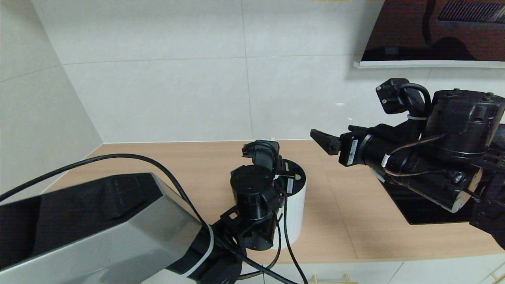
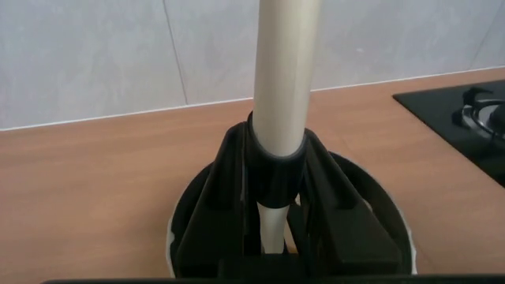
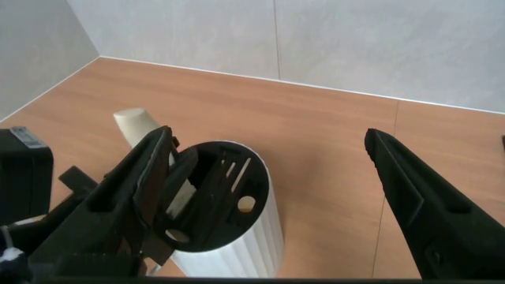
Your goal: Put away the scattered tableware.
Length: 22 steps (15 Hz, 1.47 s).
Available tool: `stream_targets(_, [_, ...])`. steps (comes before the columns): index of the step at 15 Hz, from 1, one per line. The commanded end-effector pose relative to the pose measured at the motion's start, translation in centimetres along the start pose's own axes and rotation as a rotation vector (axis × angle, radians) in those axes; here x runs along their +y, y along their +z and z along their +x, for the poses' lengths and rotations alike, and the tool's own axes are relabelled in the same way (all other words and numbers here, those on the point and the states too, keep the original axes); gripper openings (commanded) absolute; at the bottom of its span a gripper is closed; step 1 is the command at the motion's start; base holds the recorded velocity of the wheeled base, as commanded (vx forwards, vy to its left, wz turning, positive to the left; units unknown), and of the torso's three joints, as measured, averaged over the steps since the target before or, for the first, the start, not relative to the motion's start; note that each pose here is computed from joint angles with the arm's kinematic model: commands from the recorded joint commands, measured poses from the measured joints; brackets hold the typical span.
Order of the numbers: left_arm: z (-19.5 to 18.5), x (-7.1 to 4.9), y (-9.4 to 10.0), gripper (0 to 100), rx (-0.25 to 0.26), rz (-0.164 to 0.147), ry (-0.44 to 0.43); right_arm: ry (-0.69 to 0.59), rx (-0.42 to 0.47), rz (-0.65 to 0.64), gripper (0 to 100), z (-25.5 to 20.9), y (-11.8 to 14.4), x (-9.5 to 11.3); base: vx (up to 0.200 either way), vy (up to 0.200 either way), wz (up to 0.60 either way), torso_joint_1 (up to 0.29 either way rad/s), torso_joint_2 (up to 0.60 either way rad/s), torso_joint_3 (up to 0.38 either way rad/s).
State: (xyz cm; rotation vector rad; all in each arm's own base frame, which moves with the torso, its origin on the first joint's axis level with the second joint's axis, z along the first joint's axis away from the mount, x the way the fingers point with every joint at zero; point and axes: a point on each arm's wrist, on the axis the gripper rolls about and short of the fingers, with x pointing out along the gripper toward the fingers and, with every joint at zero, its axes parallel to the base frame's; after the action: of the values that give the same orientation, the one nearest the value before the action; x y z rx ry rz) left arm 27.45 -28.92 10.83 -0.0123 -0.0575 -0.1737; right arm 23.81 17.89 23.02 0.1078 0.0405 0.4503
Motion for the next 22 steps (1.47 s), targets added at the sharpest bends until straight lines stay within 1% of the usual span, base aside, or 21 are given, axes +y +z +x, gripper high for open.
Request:
stream_targets(1, [-0.3,0.1,-0.4,0,0.003,-0.005,-0.006,0.001,0.001,0.000,100,0.0,-0.1,0.0,0.000,0.000,0.00,0.000,0.00,0.000])
stream_targets(2, [-0.5,0.1,-0.5,0,0.001,-0.010,-0.012,-0.001,0.001,0.000,100,0.0,0.0,0.0,0.000,0.000,0.00,0.000,0.00,0.000])
stream_targets(4, [-0.9,0.2,-0.9,0,0.010,-0.001,-0.023,-0.001,0.001,0.000,100,0.0,0.0,0.0,0.000,0.000,0.00,0.000,0.00,0.000])
stream_targets(9, [-0.9,0.1,-1.1,0,0.015,0.006,-0.024,0.000,0.003,0.000,100,0.0,-0.1,0.0,0.000,0.000,0.00,0.000,0.00,0.000])
stream_targets(10, [-0.9,0.1,-1.1,100,0.013,0.005,-0.023,0.000,0.003,0.000,100,0.0,-0.1,0.0,0.000,0.000,0.00,0.000,0.00,0.000])
stream_targets(15, [-0.9,0.2,-0.9,100,0.010,0.002,-0.023,-0.001,0.003,0.000,100,0.0,-0.1,0.0,0.000,0.000,0.00,0.000,0.00,0.000])
stream_targets(16, [-1.1,0.3,-0.9,100,0.015,0.006,-0.024,0.000,0.003,0.000,100,0.0,-0.1,0.0,0.000,0.000,0.00,0.000,0.00,0.000])
stream_targets(18, [-1.5,0.7,-0.2,100,0.010,0.002,-0.025,-0.001,0.003,0.000,100,0.0,-0.1,0.0,0.000,0.000,0.00,0.000,0.00,0.000])
stream_targets(19, [-1.5,0.7,-0.2,100,0.009,0.001,-0.025,0.000,0.003,0.000,100,0.0,-0.1,0.0,0.000,0.000,0.00,0.000,0.00,0.000])
stream_targets(20, [-1.7,1.1,1.0,100,-0.016,-0.019,-0.021,0.001,0.001,0.000,100,0.0,-0.1,0.0,0.000,0.000,0.00,0.000,0.00,0.000])
stream_targets(21, [-2.3,1.9,3.0,100,-0.053,-0.052,-0.041,-0.001,-0.002,0.001,100,0.0,0.0,0.0,0.000,0.000,0.00,0.000,0.00,0.000])
stream_targets(22, [-3.4,2.8,4.6,100,-0.076,-0.070,-0.080,-0.002,-0.005,0.001,100,0.0,0.1,0.0,0.000,0.000,0.00,0.000,0.00,0.000])
